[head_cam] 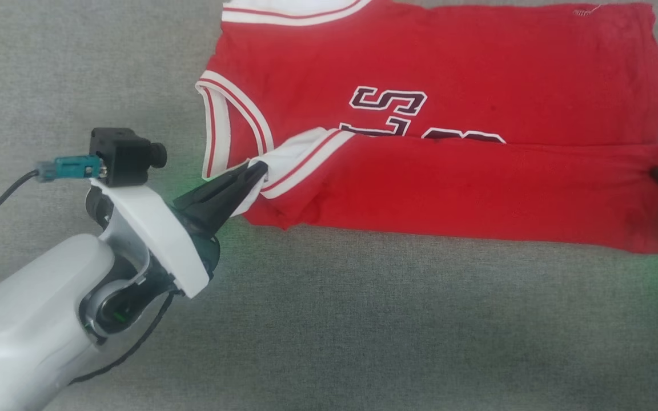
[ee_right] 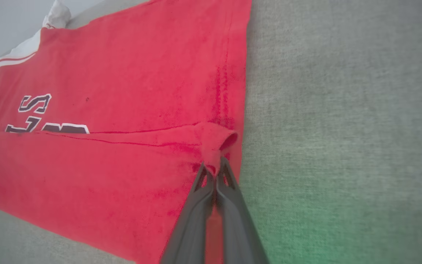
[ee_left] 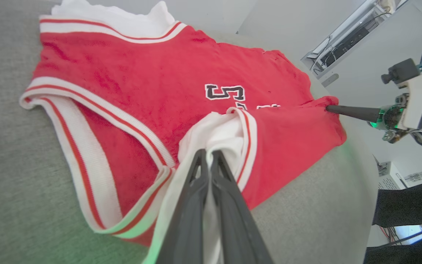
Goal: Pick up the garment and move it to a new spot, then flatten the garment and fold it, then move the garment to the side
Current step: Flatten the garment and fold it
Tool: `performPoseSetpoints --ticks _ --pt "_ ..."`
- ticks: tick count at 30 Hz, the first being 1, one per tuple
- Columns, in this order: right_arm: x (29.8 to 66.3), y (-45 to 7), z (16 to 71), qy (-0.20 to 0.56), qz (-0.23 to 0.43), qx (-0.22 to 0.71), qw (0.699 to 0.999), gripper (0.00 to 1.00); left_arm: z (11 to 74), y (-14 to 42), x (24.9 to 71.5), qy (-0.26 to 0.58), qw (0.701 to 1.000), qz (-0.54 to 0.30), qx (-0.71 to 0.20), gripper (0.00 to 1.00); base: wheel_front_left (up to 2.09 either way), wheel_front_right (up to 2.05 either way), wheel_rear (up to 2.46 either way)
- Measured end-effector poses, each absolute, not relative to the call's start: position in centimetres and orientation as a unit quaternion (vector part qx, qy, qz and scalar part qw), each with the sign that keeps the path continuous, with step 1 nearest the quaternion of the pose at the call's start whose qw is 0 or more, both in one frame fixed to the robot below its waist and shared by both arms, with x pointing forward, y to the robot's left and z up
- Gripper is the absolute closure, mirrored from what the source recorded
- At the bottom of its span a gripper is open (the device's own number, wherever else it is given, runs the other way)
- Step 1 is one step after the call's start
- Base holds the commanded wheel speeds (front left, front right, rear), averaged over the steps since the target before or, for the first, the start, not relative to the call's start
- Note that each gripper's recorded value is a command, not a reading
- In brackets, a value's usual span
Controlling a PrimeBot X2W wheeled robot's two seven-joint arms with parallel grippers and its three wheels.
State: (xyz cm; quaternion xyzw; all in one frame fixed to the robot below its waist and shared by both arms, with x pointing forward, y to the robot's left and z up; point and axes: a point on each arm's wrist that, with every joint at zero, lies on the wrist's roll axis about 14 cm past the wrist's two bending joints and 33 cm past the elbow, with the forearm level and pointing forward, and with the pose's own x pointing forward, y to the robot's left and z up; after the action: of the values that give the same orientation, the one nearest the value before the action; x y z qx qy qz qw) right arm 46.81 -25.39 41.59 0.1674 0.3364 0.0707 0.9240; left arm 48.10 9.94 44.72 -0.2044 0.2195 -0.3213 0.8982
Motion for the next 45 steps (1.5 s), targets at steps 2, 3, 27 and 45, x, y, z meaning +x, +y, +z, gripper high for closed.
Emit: performPoseSetpoints --ticks 2,3,27,45 --pt "47.1 -25.1 40.7 0.347 0.071 0.169 0.92 1.0 43.4 10.0 48.4 0.235 0.898 -0.316 -0.198 1.0 0.0 0.0 0.0" --pt "47.0 -24.9 40.1 0.356 0.073 0.167 0.917 1.0 42.8 10.0 48.5 0.242 0.897 -0.313 -0.198 1.0 0.0 0.0 0.0" --pt "47.5 -26.2 46.6 0.229 0.069 0.144 0.96 0.0 46.8 12.8 46.7 0.331 0.875 -0.352 -0.036 0.0 0.0 0.0 0.0" --pt "46.7 -28.2 44.7 0.248 0.041 0.146 0.957 0.0 38.3 12.6 47.8 0.53 0.786 -0.315 -0.05 0.39 0.0 0.0 0.0"
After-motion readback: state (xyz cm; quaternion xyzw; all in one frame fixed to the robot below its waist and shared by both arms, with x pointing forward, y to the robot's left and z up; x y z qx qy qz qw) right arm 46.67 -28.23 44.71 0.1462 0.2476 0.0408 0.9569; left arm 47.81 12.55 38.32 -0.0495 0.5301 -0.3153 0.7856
